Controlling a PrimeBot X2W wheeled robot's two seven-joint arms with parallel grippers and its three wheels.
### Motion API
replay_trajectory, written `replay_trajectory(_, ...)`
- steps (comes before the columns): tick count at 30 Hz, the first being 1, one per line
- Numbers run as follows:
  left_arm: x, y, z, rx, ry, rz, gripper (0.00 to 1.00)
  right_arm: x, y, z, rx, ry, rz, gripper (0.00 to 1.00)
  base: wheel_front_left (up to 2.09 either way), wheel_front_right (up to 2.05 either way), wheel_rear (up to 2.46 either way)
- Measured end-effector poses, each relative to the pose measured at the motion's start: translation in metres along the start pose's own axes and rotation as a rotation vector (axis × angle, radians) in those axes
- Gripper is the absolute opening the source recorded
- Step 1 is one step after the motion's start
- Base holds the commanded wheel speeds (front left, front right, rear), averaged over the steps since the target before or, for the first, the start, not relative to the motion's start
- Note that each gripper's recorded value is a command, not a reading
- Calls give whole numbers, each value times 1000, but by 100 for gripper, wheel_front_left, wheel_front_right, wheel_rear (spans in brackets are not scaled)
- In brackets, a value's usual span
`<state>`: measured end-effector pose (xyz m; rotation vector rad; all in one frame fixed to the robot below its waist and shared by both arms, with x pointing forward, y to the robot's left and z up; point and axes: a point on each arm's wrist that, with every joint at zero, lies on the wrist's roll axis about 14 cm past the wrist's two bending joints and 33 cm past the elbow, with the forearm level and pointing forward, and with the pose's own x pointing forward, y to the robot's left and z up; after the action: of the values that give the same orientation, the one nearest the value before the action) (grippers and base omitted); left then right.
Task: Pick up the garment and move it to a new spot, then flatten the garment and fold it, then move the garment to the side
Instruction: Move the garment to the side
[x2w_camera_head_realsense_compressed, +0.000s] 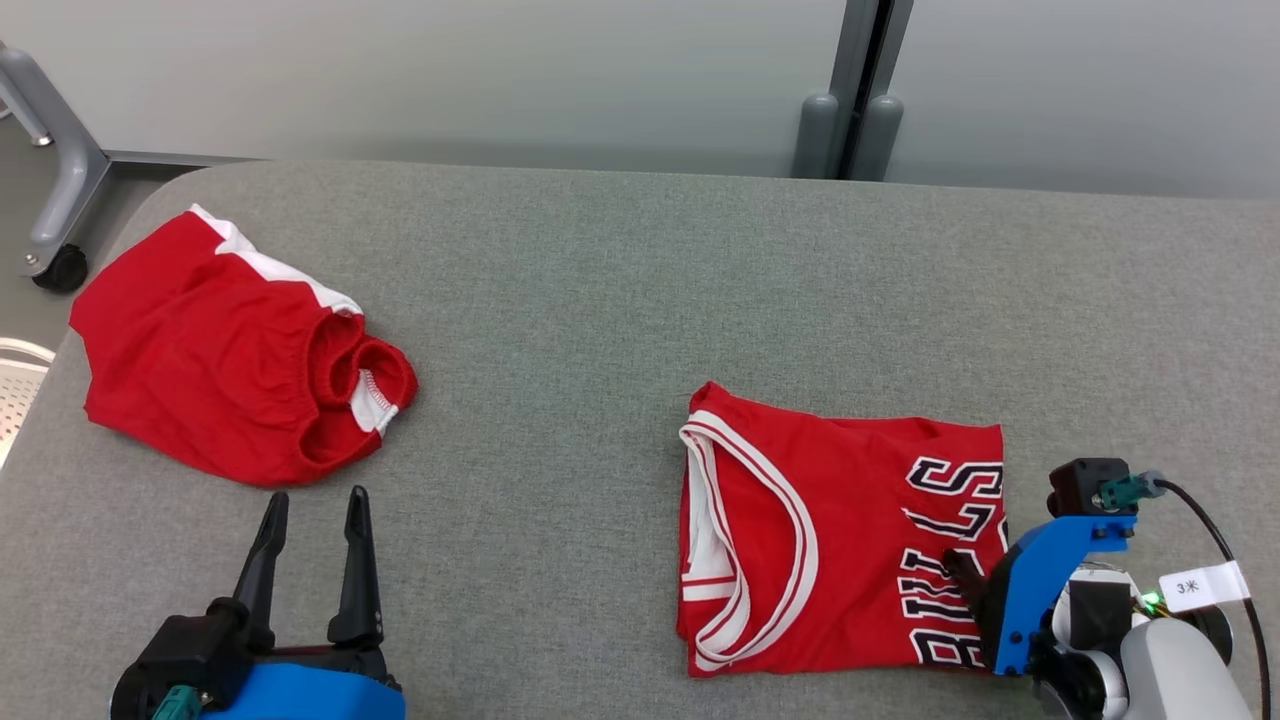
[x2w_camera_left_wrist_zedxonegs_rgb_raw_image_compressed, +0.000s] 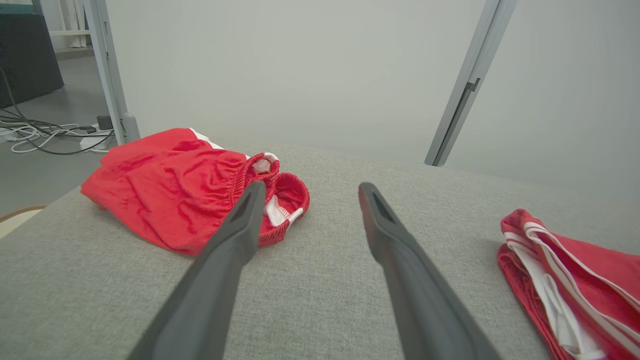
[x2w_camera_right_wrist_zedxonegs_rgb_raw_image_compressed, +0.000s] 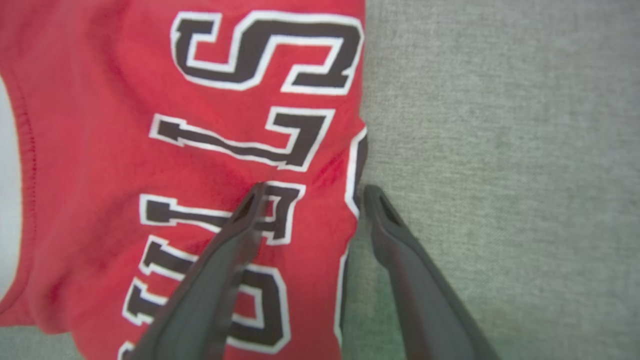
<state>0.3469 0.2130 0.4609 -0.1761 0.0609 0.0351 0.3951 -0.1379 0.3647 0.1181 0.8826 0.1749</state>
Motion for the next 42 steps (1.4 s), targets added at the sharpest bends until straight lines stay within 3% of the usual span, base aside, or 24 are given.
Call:
replay_trajectory(2,1,-1,0,-1,0,-2,100,2,3,-4,-12,30,7,100,0,0,0)
replay_trajectory(3,1,-1,0,-1,-1,-3,100,2,4,-5,-23,42,8,54,0,0,0)
replay_trajectory(4,2,-1,0,-2,-1,-4,100,3,4,-5,-35,51,5,35,0,0,0)
replay_trajectory(5,2,-1,0,-2,0,-4,100,3,6,-5,-48,58,6,0,0,0,0)
replay_trajectory(12,10,-5,-4,-7,12,-10,100,6,5,16,-191,16,3,0,0,0,0)
replay_trajectory(17,25,-15,-6,-9,12,-43,100,5,-3,81,-518,-85,-41,0,0,0,0)
replay_trajectory(26,70,-46,-10,-28,-7,-132,100,7,-46,189,-762,-267,-142,0,0,0,0)
replay_trajectory(34,112,-74,-35,-25,16,-230,100,6,-139,240,-689,-322,-338,0,0,0,0)
replay_trajectory(42,136,-101,-58,-8,39,-341,100,-16,-223,239,-565,-357,-533,0,0,0,0)
